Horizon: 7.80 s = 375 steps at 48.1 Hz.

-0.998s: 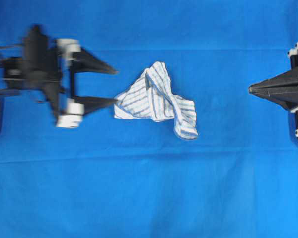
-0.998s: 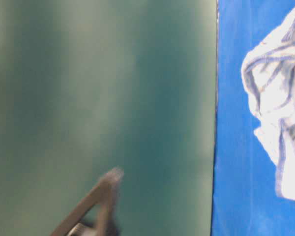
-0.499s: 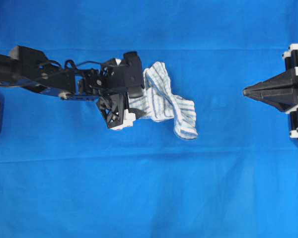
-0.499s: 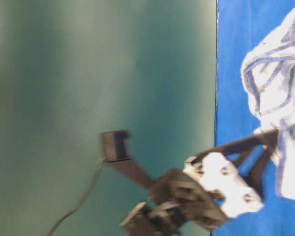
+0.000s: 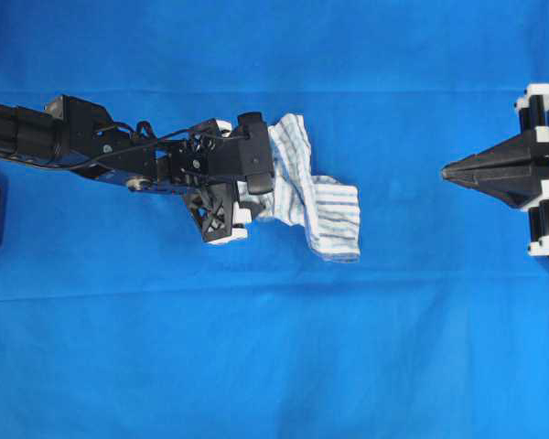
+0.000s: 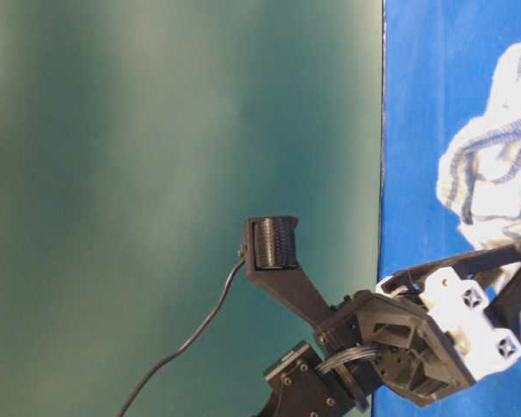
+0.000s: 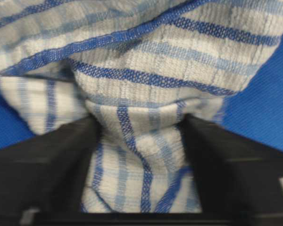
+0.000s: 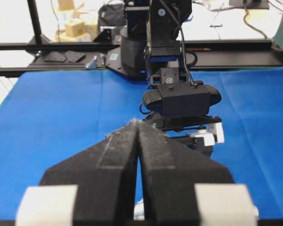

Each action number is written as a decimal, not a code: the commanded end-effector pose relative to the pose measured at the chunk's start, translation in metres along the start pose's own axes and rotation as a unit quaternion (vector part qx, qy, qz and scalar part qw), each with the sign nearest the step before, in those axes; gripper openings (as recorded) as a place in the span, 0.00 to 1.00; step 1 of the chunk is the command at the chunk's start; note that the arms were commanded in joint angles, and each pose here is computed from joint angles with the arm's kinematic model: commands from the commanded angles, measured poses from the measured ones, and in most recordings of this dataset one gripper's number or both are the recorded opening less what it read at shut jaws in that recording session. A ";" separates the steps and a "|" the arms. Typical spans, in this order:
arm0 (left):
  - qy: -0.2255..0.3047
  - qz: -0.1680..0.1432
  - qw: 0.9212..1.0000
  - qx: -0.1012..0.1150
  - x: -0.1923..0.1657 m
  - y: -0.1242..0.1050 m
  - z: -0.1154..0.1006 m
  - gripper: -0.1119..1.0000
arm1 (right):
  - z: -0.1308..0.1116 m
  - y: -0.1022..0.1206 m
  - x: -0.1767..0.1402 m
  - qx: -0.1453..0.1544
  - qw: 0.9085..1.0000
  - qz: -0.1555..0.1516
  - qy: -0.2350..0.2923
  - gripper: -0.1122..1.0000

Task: Hand over the towel.

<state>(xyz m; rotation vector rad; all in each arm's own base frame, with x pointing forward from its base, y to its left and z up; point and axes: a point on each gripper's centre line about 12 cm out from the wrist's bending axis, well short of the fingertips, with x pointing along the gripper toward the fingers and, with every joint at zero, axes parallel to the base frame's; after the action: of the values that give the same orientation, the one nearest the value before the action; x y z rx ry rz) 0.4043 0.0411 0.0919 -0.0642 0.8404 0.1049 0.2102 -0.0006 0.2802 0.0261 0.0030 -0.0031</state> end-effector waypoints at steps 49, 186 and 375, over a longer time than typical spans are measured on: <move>-0.327 -0.046 0.944 0.024 -0.205 -0.036 0.119 0.18 | 0.004 0.000 0.002 0.004 1.000 0.000 -0.001 0.10; -0.367 -0.049 0.929 0.019 -0.241 -0.030 0.084 0.93 | 0.008 -0.005 0.098 0.036 0.999 -0.011 0.035 0.13; -0.417 -0.048 0.907 0.019 -0.311 -0.016 -0.013 0.93 | 0.037 -0.024 -0.046 0.001 0.997 -0.077 0.021 0.72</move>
<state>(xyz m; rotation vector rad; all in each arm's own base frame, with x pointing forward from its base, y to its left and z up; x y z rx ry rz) 0.1999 0.0024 0.3135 -0.0214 0.0045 0.0133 0.1750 -0.0272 0.3166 0.0214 0.0781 -0.1578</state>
